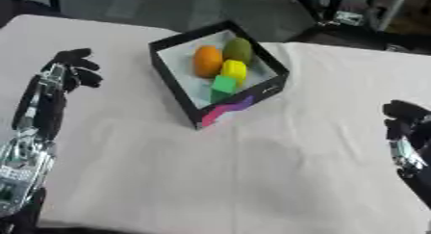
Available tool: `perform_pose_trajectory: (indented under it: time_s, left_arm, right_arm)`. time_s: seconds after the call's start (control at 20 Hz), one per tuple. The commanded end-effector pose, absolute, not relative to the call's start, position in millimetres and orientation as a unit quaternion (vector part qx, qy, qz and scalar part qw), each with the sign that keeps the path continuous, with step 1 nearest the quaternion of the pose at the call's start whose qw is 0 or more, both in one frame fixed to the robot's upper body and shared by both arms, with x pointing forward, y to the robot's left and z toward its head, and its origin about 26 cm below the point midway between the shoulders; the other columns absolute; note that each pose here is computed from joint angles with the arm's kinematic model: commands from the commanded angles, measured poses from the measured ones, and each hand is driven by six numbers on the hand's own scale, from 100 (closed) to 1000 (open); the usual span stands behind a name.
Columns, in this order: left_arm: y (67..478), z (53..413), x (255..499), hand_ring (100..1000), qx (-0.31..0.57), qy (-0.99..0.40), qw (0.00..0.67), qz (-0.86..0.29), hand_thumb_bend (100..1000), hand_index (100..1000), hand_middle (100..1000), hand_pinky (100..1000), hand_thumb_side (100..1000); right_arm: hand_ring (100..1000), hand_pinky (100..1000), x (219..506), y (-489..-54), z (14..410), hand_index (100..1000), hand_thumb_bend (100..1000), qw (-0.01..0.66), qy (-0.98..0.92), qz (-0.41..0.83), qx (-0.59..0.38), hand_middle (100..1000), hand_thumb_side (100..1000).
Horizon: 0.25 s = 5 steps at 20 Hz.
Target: Pick up objects on the table and place them in the box.
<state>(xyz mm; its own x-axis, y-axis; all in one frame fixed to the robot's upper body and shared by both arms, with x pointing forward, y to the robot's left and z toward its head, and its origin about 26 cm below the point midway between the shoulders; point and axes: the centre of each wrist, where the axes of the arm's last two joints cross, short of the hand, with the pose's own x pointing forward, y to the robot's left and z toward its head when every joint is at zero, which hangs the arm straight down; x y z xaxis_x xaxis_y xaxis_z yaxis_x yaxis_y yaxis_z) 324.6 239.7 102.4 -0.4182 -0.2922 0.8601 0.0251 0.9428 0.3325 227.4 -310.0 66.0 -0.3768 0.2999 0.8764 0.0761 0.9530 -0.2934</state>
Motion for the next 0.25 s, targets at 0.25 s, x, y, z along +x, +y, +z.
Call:
perform_pose_trajectory:
  time_s: [0.25]
  left_arm:
    - [243.5, 103.5, 325.1, 577, 0.091, -0.827, 0.533, -0.158, 100, 807, 588, 604, 989]
  right_arm:
    - [825, 822, 226.9, -306.2, 65.1, 802, 100, 0.557, -0.813, 0.095, -0.143, 723, 550]
